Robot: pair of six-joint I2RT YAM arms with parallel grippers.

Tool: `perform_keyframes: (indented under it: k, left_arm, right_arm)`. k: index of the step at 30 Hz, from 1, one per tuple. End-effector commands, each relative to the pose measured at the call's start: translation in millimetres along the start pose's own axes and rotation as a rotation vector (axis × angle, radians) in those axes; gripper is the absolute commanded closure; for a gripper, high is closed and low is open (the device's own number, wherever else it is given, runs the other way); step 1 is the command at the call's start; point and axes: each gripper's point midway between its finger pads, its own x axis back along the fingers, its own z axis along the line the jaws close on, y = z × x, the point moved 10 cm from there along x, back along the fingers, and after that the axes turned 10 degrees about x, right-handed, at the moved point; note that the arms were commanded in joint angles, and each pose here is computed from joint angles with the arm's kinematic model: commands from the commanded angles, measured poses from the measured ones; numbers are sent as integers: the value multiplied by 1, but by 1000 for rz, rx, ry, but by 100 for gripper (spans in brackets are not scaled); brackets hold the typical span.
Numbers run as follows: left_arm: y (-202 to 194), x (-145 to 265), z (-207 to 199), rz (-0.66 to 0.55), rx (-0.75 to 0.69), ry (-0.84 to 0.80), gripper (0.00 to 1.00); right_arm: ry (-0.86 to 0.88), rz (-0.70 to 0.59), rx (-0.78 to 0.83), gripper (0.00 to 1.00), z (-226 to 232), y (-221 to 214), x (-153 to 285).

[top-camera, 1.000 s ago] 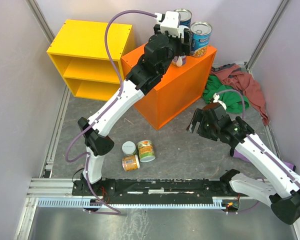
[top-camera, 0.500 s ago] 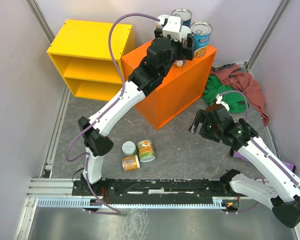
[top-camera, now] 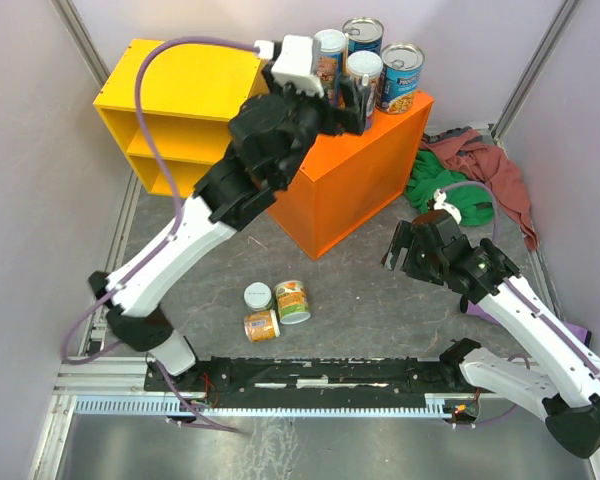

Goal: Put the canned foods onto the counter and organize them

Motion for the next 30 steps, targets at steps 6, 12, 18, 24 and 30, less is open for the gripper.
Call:
perform_keyframes:
  k: [6, 12, 18, 24, 30]
  left_arm:
    - [-33, 108, 18, 146, 128, 127, 1]
    - [-54, 165, 39, 214, 154, 210, 0]
    - [-79, 207, 66, 268, 202, 306, 1]
    - [-102, 228, 89, 335, 178, 406, 1]
    - [-129, 244, 108, 403, 157, 556, 2]
  right_arm:
    - [63, 23, 87, 12, 18, -1, -3]
    - [95, 47, 124, 13, 45, -10, -8]
    - [119, 59, 191, 13, 80, -27, -13]
    - [137, 73, 231, 13, 107, -42, -16]
    - [151, 103, 262, 13, 129, -58, -24]
